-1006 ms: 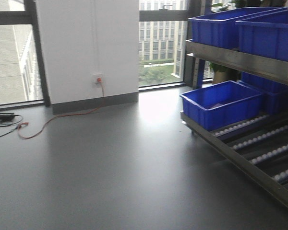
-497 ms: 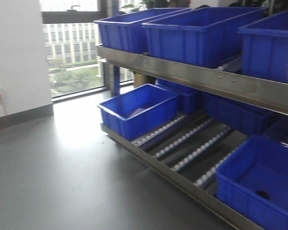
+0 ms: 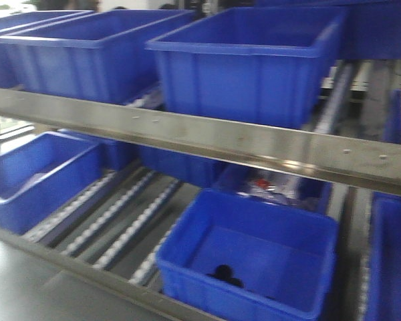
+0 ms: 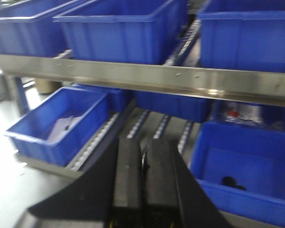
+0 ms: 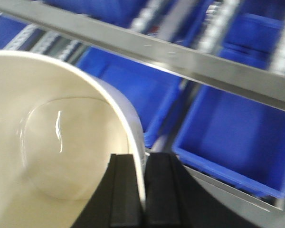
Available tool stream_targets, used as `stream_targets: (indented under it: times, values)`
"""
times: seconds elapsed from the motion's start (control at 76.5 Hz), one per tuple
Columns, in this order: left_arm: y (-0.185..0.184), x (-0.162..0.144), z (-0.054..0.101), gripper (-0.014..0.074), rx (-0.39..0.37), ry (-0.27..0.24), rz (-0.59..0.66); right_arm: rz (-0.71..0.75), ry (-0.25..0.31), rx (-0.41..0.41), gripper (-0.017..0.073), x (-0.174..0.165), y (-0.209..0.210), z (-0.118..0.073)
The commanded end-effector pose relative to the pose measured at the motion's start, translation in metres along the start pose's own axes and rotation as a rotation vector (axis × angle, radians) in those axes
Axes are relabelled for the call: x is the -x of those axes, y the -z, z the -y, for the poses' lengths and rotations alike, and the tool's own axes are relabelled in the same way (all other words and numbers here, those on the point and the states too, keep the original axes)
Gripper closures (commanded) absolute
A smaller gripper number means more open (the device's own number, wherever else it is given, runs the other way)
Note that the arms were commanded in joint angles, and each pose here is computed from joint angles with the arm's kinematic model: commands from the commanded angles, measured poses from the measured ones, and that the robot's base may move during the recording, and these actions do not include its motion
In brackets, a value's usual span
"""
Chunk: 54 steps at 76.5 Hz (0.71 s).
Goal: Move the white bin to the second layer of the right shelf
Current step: 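Turn and approach the blue-crate roller shelf with the held bin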
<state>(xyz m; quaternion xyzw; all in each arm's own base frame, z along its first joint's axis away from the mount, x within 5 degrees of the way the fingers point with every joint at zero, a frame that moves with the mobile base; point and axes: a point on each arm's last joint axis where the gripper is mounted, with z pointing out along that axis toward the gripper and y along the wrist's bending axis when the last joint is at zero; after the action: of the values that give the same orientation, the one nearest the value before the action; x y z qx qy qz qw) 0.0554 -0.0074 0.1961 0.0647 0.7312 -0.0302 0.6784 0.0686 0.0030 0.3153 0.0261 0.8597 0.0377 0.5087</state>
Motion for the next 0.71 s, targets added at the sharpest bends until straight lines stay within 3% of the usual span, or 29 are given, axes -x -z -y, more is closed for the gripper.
stream_targets:
  times: [0.0,0.693]
  values:
    - [-0.001,-0.0036,0.0003,0.0509,0.0,0.005,0.065,0.113,-0.013,0.01,0.0519,0.0162,0.0045,-0.0016]
    - [-0.001,-0.0036,0.0003,0.0509,0.0,0.005,0.065,0.113,-0.013,0.01,0.0519,0.0162,0.0045,-0.0016]
